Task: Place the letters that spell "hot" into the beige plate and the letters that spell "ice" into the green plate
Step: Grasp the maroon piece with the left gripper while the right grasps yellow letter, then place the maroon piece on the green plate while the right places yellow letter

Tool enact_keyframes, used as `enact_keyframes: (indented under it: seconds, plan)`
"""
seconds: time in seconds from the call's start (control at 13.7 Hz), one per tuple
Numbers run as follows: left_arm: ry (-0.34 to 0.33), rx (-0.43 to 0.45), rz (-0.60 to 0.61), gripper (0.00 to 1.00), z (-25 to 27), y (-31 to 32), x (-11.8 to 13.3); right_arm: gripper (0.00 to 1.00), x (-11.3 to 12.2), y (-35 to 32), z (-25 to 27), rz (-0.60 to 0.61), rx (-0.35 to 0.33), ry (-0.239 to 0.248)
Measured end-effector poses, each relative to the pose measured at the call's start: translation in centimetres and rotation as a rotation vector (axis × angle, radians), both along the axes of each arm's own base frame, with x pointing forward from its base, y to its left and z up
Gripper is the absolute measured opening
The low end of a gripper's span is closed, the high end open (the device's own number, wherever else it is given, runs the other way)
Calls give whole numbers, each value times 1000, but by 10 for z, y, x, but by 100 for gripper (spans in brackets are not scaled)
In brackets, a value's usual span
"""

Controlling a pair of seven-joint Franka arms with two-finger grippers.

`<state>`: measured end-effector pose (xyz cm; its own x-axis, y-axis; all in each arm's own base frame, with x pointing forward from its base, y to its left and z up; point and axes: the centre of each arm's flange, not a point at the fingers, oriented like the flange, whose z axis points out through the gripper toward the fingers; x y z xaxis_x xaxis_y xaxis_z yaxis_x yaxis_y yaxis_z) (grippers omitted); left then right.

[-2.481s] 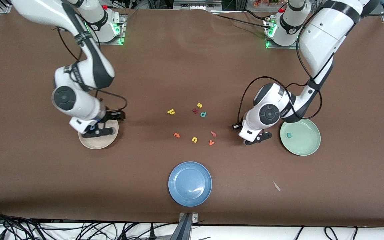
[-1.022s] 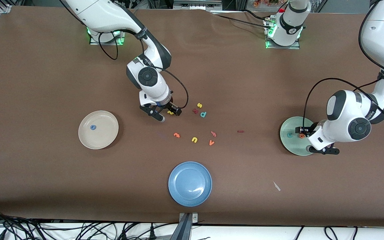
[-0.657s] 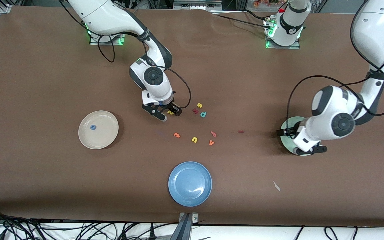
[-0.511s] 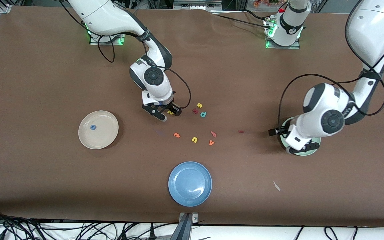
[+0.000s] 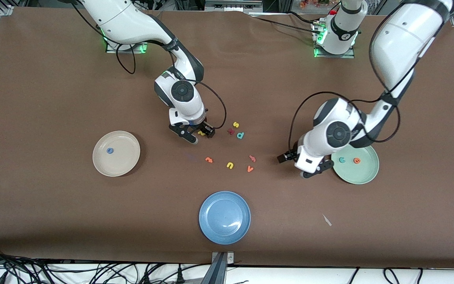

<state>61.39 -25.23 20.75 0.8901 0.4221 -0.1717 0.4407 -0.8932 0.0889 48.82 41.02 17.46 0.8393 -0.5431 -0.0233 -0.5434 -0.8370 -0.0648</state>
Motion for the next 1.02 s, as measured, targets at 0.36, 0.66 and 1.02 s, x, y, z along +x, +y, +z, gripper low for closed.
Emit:
enact_keyframes:
  seconds: [0.36,0.66,1.02]
  plan:
    - [32,65,-18,98,-47,-6,-12,27,-1,2,3,12,-2,-11]
    - [21,65,-16,74,-42,-7,-9,26,-1,3,2,16,-4,-13]
    - [11,63,-14,39,-36,-8,-6,26,17,-17,18,42,-33,-32]
